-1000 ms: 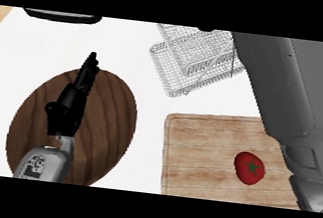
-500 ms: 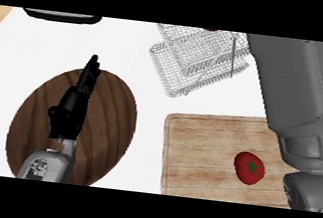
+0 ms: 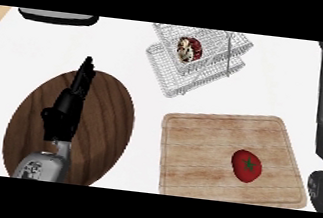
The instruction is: Pick the cupcake from the cutting board and place it in the tiered basket
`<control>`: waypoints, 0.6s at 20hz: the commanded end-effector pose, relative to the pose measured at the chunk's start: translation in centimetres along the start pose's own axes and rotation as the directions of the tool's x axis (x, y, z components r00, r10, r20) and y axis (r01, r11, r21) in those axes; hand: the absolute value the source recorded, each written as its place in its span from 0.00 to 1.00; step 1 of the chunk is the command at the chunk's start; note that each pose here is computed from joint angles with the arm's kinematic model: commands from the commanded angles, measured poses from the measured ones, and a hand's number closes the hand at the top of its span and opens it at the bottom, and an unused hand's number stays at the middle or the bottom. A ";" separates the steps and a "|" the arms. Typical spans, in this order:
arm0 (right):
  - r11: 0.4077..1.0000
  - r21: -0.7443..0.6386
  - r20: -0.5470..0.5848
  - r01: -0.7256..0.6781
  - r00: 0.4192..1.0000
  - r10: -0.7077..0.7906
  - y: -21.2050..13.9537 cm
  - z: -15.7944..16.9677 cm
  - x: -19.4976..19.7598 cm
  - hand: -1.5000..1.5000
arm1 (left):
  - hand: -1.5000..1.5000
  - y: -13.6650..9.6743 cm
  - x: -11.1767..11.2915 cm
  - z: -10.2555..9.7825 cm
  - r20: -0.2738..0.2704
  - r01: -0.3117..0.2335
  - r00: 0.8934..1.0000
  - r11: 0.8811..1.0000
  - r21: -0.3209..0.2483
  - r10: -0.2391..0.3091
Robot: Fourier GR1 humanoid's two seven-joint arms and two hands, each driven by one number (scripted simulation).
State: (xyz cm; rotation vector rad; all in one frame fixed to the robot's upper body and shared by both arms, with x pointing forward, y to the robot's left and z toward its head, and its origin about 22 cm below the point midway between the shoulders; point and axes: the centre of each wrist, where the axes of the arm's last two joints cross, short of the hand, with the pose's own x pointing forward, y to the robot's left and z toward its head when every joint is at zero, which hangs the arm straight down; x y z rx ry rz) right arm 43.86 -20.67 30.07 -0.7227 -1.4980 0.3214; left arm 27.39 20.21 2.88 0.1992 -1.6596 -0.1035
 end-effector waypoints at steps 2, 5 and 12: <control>0.986 -0.078 -0.089 0.148 0.984 -0.155 -6.4 -0.4 -4.5 0.00 | 0.50 0.4 0.5 -0.3 -0.005 -0.012 1.000 1.000 0.007 0.012; 0.970 -0.090 -0.092 0.226 0.968 -0.234 -9.7 0.1 -10.7 0.00 | 0.50 1.0 -0.4 -0.1 0.000 0.001 1.000 1.000 0.010 -0.001; 0.971 -0.061 -0.057 0.233 0.970 -0.236 -16.6 4.9 -20.5 0.00 | 0.50 1.4 -0.7 0.0 -0.007 0.007 1.000 1.000 0.001 -0.007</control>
